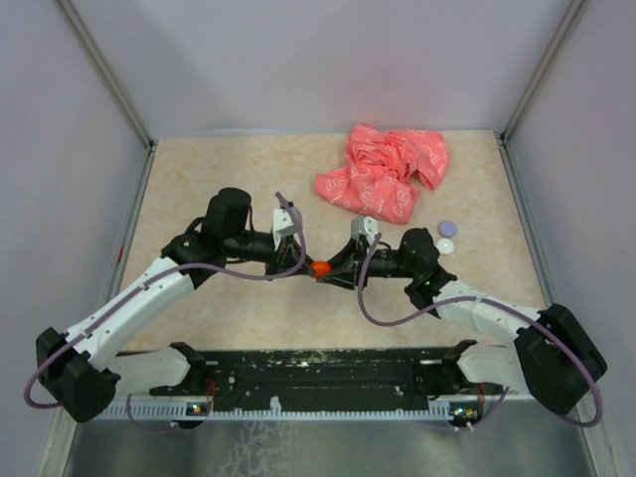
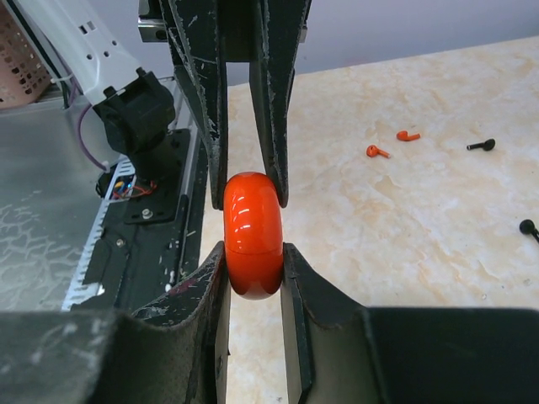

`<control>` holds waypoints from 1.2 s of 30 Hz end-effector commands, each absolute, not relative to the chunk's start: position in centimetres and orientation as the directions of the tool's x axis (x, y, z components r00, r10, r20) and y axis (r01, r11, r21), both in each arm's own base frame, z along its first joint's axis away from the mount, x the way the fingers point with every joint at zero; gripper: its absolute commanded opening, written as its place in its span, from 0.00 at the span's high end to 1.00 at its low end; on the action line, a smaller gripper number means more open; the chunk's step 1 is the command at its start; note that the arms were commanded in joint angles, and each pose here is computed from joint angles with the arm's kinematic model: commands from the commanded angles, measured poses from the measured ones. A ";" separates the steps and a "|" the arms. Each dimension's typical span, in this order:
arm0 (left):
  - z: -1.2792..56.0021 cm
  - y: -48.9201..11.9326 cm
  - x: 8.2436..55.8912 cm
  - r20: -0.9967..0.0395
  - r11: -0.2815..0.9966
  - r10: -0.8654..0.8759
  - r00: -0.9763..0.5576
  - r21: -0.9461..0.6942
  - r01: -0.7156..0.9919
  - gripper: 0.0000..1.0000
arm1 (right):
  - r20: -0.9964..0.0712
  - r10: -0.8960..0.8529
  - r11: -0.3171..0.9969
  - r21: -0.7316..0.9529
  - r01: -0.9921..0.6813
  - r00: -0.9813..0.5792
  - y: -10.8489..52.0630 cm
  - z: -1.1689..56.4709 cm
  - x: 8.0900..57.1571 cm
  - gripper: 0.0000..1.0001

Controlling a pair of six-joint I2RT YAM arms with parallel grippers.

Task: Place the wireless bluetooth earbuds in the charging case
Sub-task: Open the charging case.

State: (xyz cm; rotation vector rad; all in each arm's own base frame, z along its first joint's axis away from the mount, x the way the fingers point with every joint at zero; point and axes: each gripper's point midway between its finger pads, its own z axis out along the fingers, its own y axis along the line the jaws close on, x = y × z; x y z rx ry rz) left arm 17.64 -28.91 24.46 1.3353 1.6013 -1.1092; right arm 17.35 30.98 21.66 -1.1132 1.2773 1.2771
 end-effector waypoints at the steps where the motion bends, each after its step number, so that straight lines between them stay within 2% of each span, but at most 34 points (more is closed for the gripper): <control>1: 24.8 -28.9 19.1 -0.947 0.143 0.294 -0.130 -0.091 0.986 0.81 | -0.995 0.100 -0.027 0.010 -1.000 -0.012 31.3 24.6 17.0 1.00; 6: 24.8 -28.8 20.3 -0.949 0.210 0.279 -0.148 -0.091 0.973 0.70 | -0.994 0.106 -0.036 0.012 -0.999 -0.015 31.2 24.6 16.6 1.00; 13: 24.4 -28.5 21.5 -0.947 0.267 0.258 -0.191 -0.120 0.956 0.61 | -0.993 0.114 -0.051 0.016 -0.999 -0.022 31.1 24.5 16.2 1.00; 36: 24.7 -27.2 23.7 -0.947 0.377 0.185 -0.262 -0.178 0.909 0.52 | -0.990 0.125 -0.106 0.049 -0.993 -0.062 31.4 24.0 15.5 1.00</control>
